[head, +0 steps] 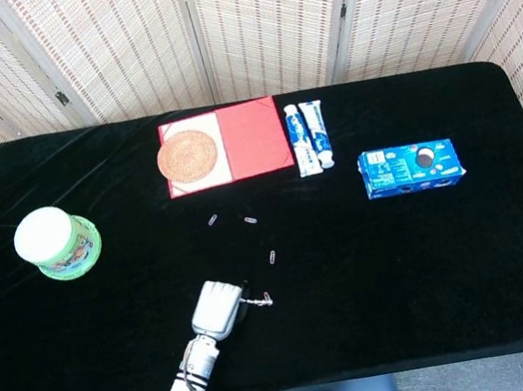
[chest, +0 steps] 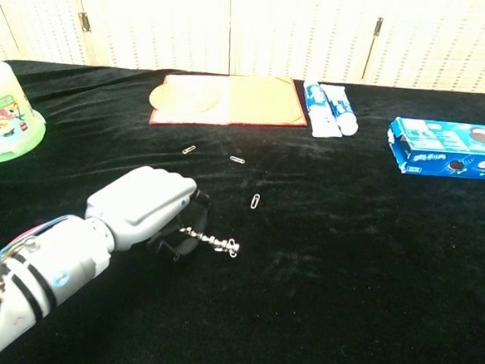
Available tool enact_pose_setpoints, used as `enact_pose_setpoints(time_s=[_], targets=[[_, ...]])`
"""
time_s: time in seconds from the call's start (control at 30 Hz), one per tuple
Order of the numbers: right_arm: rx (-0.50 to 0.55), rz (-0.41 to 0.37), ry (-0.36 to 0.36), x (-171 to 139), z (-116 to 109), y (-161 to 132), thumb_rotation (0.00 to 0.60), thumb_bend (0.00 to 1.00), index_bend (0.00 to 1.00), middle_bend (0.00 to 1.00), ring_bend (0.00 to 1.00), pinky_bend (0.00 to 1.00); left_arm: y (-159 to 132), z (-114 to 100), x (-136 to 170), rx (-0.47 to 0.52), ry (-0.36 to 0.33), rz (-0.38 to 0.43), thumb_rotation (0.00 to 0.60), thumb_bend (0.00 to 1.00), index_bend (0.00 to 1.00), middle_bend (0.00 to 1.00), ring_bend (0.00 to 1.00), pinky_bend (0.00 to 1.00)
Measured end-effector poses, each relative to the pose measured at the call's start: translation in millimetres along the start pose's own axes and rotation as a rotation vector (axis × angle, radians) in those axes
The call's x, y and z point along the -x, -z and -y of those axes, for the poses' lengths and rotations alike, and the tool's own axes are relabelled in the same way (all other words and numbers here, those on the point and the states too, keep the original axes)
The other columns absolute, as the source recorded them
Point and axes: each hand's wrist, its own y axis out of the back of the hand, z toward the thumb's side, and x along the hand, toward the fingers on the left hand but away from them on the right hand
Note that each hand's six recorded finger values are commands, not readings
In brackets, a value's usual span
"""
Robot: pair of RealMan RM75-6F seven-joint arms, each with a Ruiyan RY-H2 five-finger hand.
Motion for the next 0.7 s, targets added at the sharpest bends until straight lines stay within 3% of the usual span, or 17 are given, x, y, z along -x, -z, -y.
enact_pose_setpoints(time_s=[0.4,0.7], targets=[[0.005,0.014,0.002,1,-1,3,0.6,0.1,0.0,0.0,0.0,0.0,1,9,-7,-0.022,0.016,-0.002,0.6,0.55,0.94,1.0,1.0,1.0],[0.006,0.019,-0.001,3,0,4,0.6,0.1,0.0,0.0,0.0,0.0,8,-5,-12,-0.013,-0.034,-0.015,0.6,0.55,0.94,1.0,1.0,1.0]])
